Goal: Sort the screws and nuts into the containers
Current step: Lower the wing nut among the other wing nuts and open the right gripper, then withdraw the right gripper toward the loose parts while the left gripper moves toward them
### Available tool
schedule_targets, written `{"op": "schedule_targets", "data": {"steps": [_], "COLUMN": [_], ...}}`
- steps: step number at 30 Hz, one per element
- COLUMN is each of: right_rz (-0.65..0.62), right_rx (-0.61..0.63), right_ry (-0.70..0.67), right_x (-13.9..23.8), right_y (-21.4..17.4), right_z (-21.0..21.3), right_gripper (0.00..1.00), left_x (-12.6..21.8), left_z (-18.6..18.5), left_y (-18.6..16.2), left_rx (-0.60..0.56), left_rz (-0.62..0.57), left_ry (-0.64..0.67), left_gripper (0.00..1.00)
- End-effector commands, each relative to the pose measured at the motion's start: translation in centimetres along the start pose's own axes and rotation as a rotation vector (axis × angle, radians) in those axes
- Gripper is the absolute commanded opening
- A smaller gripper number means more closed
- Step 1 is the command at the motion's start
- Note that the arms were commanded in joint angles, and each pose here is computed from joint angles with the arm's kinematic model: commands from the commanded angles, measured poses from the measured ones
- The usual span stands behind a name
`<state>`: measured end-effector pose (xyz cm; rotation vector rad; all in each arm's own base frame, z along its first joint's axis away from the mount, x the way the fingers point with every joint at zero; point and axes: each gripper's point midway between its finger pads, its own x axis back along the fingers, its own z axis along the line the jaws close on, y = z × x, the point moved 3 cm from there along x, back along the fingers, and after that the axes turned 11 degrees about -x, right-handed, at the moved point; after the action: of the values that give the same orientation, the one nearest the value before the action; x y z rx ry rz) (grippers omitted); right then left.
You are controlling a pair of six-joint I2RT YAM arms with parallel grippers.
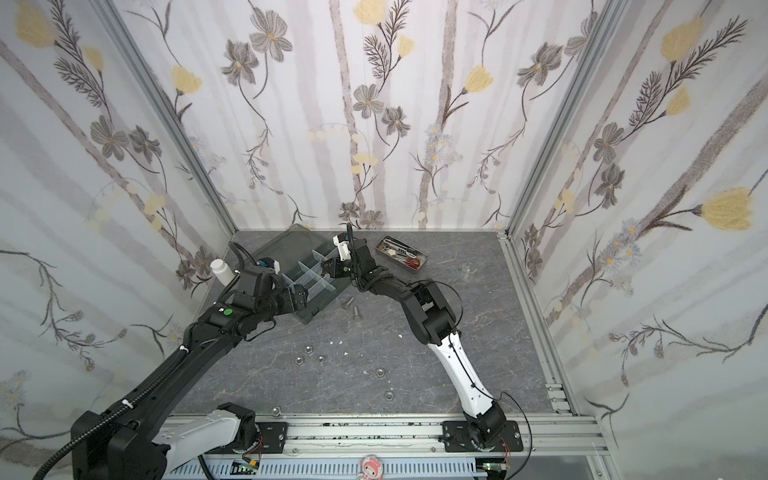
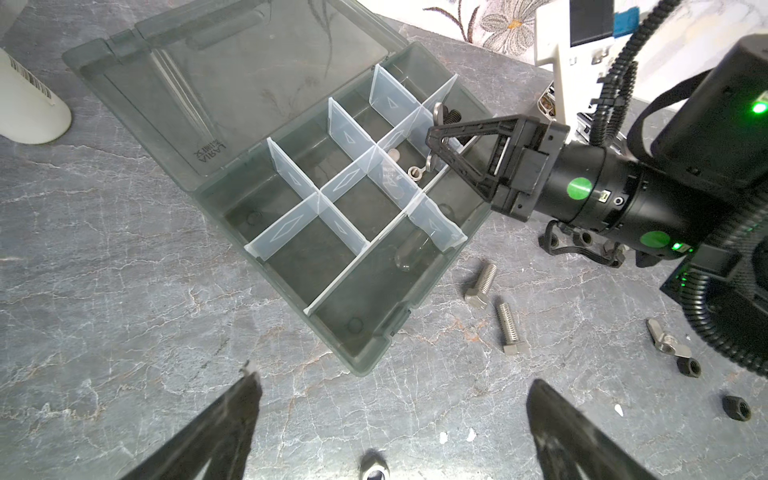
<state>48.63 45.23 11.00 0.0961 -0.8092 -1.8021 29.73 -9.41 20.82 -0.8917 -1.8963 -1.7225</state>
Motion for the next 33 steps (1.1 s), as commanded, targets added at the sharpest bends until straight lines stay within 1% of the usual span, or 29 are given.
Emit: {"op": "schedule_targets", "data": {"steps": [1,3,6,11,14,19,22,28,33], "right_rz": [-0.049,-0.051,-0.055,-0.066,-0.068,-0.076,-0.107,-0.189,-0.217], "right_rx": [0.017,0.015,0.017,0.019,0.023,0.049,0.07,0.081,0.044], "right_ry": [0.02,0.013,0.008,-0.005,-0.002,-0.006,-0.001,0.023,-0.012], "right_x": [-0.3,-0.4,-0.6,-0.4,-0.3,0.7,2.4,7.8,12.3], "right_y": [1.0,1.0,1.1,1.4,1.7,2.7,3.8,6.0,6.6], "right_z": [0.4,0.1,0.0,0.1,0.4,1.8,3.2,5.7,5.4], "right_gripper": [0.12,0.15,0.28,0.42,0.47,0.49,0.49,0.5,0.5], "left_x": [0.2,0.4,0.6,0.9,1.2,1.7,1.7,1.7,1.5], "left_z": [0.2,0.3,0.3,0.2,0.3,0.4,0.3,-1.1,-2.6], "left_y": [-0.1,-0.1,-0.1,-0.1,-0.1,0.1,0.2,0.9,1.5], "left_rx": [0.012,0.011,0.007,-0.001,-0.002,-0.012,-0.026,-0.068,-0.092], "left_rz": [-0.002,-0.004,-0.007,-0.009,-0.012,-0.014,-0.001,0.012,0.021], "left_ry": [0.011,0.012,0.012,0.005,0.01,0.018,0.023,0.001,-0.034], "left_gripper": [1.0,1.0,1.0,1.0,1.0,1.0,1.0,1.0,0.99]}}
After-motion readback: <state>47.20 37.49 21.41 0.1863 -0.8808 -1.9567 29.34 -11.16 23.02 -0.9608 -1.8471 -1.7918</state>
